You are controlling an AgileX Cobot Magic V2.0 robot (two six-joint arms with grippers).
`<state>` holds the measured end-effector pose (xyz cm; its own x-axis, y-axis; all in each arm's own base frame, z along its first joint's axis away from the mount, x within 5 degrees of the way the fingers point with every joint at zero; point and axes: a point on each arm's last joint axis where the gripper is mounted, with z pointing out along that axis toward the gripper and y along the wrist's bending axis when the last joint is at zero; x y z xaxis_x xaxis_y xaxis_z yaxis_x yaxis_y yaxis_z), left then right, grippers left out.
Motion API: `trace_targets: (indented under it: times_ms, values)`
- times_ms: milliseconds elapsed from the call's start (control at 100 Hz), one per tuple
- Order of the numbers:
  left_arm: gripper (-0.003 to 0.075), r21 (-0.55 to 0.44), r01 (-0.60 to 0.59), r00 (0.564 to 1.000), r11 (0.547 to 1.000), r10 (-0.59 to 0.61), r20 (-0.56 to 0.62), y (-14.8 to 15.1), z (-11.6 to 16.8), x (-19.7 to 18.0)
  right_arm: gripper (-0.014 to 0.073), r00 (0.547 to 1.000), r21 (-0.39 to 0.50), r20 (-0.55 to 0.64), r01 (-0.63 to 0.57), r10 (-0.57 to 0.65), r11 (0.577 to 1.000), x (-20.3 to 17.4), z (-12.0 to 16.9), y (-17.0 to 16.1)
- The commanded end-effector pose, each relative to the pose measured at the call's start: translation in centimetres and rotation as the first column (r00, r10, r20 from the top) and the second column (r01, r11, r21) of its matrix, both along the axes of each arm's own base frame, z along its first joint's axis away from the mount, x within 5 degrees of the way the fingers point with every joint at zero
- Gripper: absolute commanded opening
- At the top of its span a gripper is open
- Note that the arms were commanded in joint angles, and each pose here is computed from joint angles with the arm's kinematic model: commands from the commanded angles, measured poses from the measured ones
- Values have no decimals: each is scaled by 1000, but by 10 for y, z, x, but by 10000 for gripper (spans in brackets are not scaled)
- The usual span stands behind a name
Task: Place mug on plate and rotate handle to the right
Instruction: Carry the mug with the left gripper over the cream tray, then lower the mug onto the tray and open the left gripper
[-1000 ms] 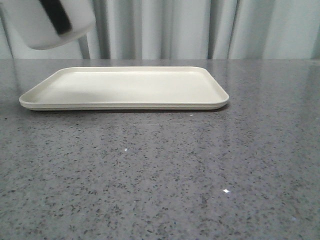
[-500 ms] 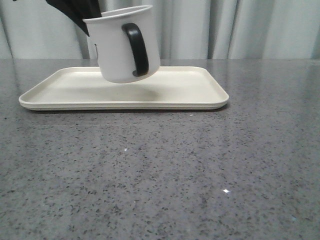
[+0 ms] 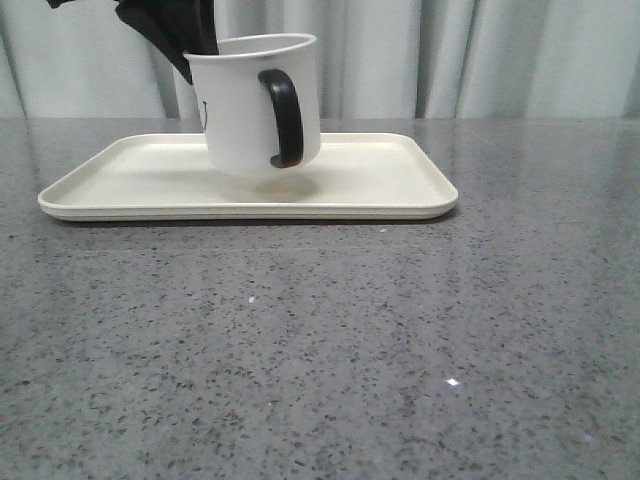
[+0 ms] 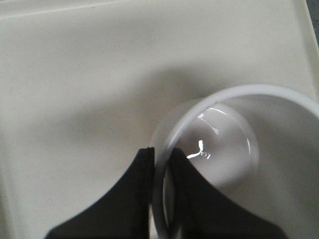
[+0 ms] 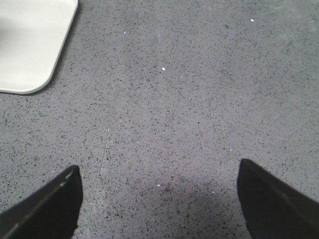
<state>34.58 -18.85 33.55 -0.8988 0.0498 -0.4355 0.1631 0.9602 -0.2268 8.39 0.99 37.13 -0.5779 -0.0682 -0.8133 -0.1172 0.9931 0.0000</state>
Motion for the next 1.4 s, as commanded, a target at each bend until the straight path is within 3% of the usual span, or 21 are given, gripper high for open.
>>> trace_targets:
  times_ms: [0,210,970,1110,1320,1390]
  values:
    - [-20,-55,-5,997,998,9,82,0,26,-5,624,996,5,90,7,-7,1000,4,14,0]
    - [-20,-17,-6,1000,1000,6,12,-4,6,3,624,996,5,93,7,-7,1000,4,14,0]
    - [-13,-17,42,998,999,-41,50,-6,6,5,624,995,5,95,7,-7,1000,5,14,0]
    - [97,-30,42,998,999,-41,43,-7,6,4,624,995,5,95,7,-7,1000,5,14,0]
    - [437,-34,44,998,998,-42,52,-7,9,5,624,995,5,95,7,-7,1000,5,14,0]
    - [512,-38,44,997,998,-42,61,-8,12,5,624,995,5,95,7,-7,1000,5,14,0]
